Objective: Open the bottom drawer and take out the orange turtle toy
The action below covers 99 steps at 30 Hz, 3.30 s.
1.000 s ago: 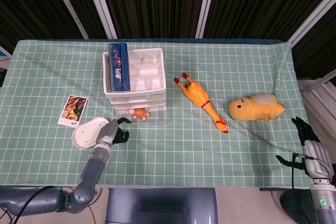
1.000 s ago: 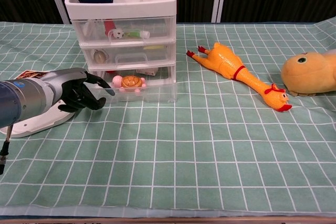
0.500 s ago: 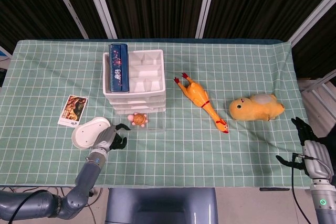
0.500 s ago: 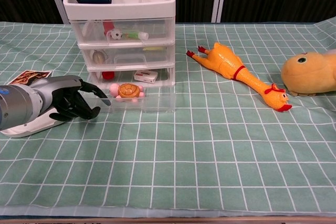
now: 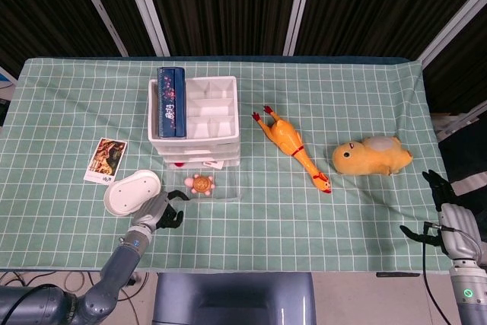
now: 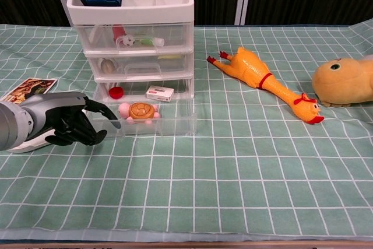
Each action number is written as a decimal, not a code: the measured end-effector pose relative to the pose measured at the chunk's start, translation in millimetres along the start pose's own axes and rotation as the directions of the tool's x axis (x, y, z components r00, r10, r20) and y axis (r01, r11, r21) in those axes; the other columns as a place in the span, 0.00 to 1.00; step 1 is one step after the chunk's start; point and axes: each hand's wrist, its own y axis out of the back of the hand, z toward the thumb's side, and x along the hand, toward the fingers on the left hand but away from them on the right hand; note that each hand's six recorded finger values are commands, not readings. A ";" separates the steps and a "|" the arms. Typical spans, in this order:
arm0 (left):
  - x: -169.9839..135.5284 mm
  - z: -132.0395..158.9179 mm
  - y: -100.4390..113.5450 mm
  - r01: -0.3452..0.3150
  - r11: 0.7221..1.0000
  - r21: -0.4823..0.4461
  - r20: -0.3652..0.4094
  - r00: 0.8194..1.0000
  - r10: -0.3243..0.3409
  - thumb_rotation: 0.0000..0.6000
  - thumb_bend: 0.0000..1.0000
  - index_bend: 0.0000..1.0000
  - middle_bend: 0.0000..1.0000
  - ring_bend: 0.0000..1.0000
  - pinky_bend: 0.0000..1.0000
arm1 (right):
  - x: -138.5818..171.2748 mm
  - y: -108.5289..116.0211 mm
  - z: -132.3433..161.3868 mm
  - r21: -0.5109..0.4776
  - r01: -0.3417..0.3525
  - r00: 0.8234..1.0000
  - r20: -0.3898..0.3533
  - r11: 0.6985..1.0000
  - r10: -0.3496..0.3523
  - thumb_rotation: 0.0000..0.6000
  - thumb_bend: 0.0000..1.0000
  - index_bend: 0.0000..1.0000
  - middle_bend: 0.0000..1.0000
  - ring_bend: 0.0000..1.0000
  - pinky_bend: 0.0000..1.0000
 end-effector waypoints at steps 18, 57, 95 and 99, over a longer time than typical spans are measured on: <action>11.7 31.5 36.2 -0.183 0.967 0.179 0.103 0.981 0.167 1.00 0.31 0.31 1.00 1.00 1.00 | -0.2 -0.4 -0.2 -0.004 -0.002 1.000 0.003 1.000 0.002 1.00 0.05 0.00 0.00 0.00 0.18; 65.2 41.0 28.1 -0.220 0.804 0.553 0.036 0.970 0.241 1.00 0.29 0.42 1.00 1.00 1.00 | -0.8 0.0 -1.7 -0.025 -0.008 1.000 0.015 1.000 0.008 1.00 0.05 0.00 0.00 0.00 0.18; 26.0 64.9 37.2 -0.344 0.816 0.464 0.201 0.938 0.281 1.00 0.48 0.53 1.00 1.00 1.00 | -0.8 -0.1 -2.0 -0.034 -0.011 1.000 0.021 0.999 0.012 1.00 0.05 0.00 0.00 0.00 0.18; 11.4 62.1 41.7 -0.359 0.815 0.454 0.221 0.932 0.287 1.00 0.48 0.54 1.00 1.00 1.00 | -0.8 0.0 -1.8 -0.032 -0.011 1.000 0.021 0.999 0.011 1.00 0.05 0.00 0.00 0.00 0.18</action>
